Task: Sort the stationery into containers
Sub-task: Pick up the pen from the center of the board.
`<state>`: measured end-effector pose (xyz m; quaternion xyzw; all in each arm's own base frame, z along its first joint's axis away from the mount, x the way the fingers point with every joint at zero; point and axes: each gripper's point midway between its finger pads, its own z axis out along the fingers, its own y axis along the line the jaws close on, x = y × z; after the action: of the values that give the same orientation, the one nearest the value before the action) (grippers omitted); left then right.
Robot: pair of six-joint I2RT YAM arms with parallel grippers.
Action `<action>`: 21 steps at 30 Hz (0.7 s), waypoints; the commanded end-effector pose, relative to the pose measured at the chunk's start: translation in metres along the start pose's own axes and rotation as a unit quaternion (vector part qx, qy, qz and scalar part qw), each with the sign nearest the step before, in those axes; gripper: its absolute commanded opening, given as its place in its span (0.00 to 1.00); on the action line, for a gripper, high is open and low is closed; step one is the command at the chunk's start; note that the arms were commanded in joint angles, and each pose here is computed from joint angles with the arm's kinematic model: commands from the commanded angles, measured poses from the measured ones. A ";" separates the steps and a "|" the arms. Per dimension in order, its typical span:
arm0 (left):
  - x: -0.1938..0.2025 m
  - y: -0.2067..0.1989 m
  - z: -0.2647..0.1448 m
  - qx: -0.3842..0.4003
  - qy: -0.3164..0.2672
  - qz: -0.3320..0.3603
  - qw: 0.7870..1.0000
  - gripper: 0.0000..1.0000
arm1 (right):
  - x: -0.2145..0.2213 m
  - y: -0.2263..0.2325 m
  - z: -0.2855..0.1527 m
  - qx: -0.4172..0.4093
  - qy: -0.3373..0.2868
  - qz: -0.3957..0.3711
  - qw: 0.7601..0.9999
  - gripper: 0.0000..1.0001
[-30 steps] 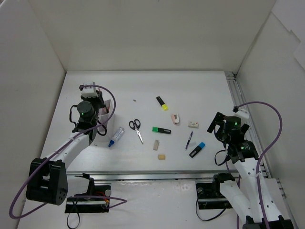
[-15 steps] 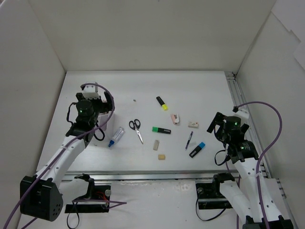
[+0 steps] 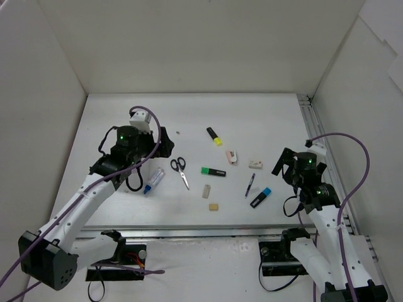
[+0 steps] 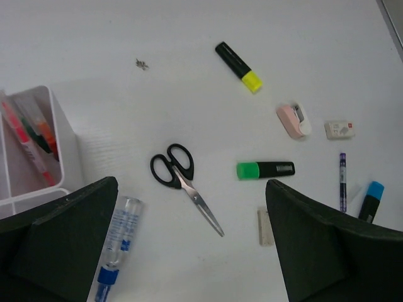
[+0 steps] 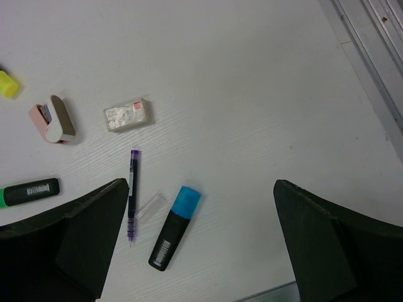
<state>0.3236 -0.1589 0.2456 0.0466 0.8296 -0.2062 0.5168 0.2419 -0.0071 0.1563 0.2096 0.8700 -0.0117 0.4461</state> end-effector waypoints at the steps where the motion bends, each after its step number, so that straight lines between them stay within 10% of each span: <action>1: -0.005 -0.019 0.004 0.016 0.030 -0.037 0.999 0.99 | -0.015 0.007 0.001 -0.010 -0.026 0.006 1.000 0.98; 13: 0.054 -0.071 0.046 0.062 0.151 -0.039 0.986 0.99 | -0.005 0.002 0.012 0.015 -0.003 0.004 1.000 0.98; 21: 0.081 -0.162 0.065 0.244 0.183 0.060 0.950 1.00 | 0.021 0.010 0.019 0.005 0.067 0.004 0.998 0.98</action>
<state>0.2912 -0.2906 0.1400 0.1590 0.8999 -0.2895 0.2849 0.2456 0.0006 0.1267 0.2093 0.8981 -0.0106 0.3866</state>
